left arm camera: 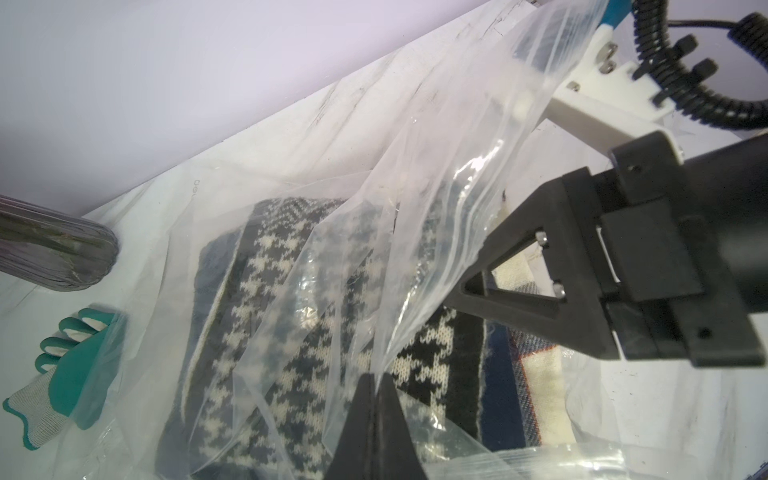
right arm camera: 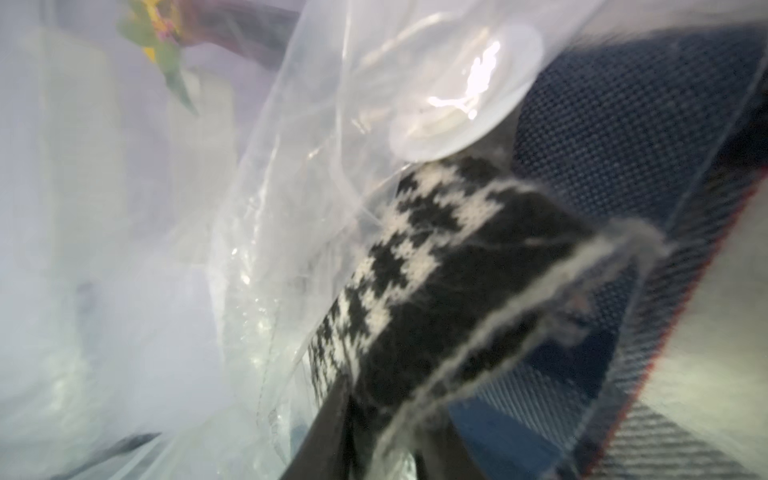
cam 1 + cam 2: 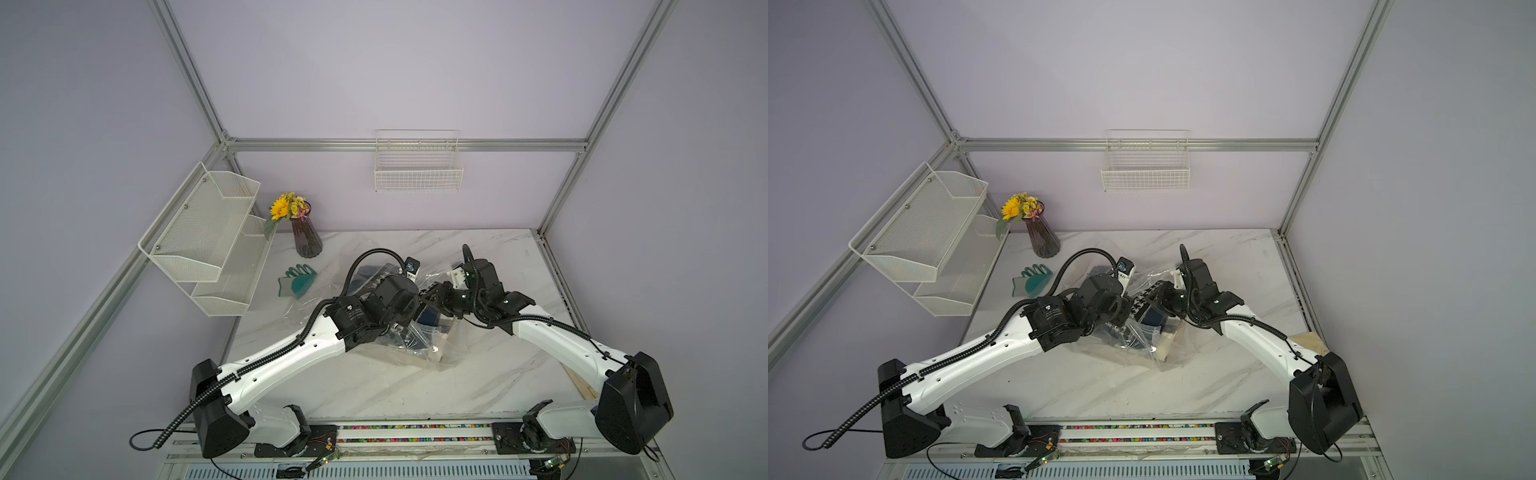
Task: Take the scarf out of the vacuum bag
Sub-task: Take out the scarf from the vacuum bag.
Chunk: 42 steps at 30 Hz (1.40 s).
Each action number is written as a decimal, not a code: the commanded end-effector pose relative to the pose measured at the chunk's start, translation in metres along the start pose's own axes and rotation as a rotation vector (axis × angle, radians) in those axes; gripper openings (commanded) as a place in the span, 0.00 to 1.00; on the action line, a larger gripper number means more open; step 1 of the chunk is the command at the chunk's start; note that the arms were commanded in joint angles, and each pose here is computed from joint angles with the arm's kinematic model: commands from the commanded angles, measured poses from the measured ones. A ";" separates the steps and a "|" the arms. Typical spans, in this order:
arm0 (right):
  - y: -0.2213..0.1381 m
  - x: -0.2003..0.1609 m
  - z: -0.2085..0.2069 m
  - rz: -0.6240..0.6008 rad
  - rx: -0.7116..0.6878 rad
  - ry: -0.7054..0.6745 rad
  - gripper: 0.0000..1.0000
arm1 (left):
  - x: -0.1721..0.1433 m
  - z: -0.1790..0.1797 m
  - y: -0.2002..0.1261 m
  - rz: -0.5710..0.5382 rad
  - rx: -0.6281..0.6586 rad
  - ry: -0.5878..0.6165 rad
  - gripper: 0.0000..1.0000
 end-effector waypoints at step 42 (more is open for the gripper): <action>0.030 0.014 -0.030 -0.024 -0.049 -0.046 0.34 | -0.033 0.011 -0.001 0.055 -0.022 -0.015 0.00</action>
Point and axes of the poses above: each gripper's point midway between its finger pads, its own y axis out along the fingers, its own z axis along the line the jaws close on, x = y × z, the point moved 2 cm from there along -y, back along the fingers, and after that the axes turned 12 degrees about -y, right-handed, at the moved point
